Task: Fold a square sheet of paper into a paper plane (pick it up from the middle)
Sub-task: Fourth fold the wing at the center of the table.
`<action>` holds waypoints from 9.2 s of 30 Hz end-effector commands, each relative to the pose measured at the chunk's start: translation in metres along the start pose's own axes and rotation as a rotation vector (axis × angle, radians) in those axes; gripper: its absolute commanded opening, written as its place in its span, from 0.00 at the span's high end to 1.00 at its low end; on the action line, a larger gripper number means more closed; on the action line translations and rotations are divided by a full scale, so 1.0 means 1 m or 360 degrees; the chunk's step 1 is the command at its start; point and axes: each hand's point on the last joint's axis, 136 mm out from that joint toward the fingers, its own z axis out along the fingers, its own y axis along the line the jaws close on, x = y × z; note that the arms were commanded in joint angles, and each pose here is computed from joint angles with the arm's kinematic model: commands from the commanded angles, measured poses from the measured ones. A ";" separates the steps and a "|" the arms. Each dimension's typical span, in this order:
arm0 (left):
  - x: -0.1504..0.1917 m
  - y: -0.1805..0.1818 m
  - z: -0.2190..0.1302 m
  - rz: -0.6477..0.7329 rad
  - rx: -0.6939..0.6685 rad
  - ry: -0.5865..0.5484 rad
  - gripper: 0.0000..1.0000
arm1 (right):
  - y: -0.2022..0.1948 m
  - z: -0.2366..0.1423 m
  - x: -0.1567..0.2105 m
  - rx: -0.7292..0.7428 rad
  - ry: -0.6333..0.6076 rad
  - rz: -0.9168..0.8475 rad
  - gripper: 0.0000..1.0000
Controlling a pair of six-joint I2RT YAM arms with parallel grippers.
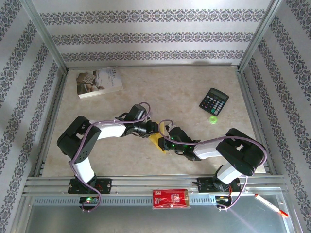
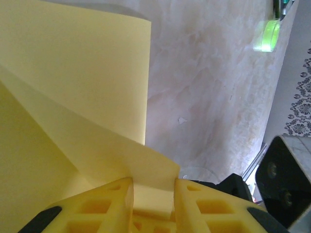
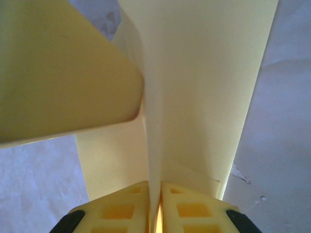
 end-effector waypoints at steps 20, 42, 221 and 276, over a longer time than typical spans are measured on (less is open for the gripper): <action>0.004 -0.003 0.013 0.0079 -0.0007 0.0079 0.73 | -0.006 -0.006 0.006 0.0032 0.0064 0.0038 0.77; 0.006 0.000 0.014 0.0088 -0.0018 0.0083 0.73 | -0.001 -0.003 0.003 0.0007 0.0094 0.0093 0.90; -0.018 0.007 0.001 0.0023 0.0067 0.0024 0.70 | -0.021 -0.006 0.048 0.0005 0.0396 0.0168 0.96; -0.010 0.055 0.013 -0.0058 -0.0043 0.0054 0.71 | 0.014 -0.025 0.037 -0.0114 0.0303 0.0320 0.92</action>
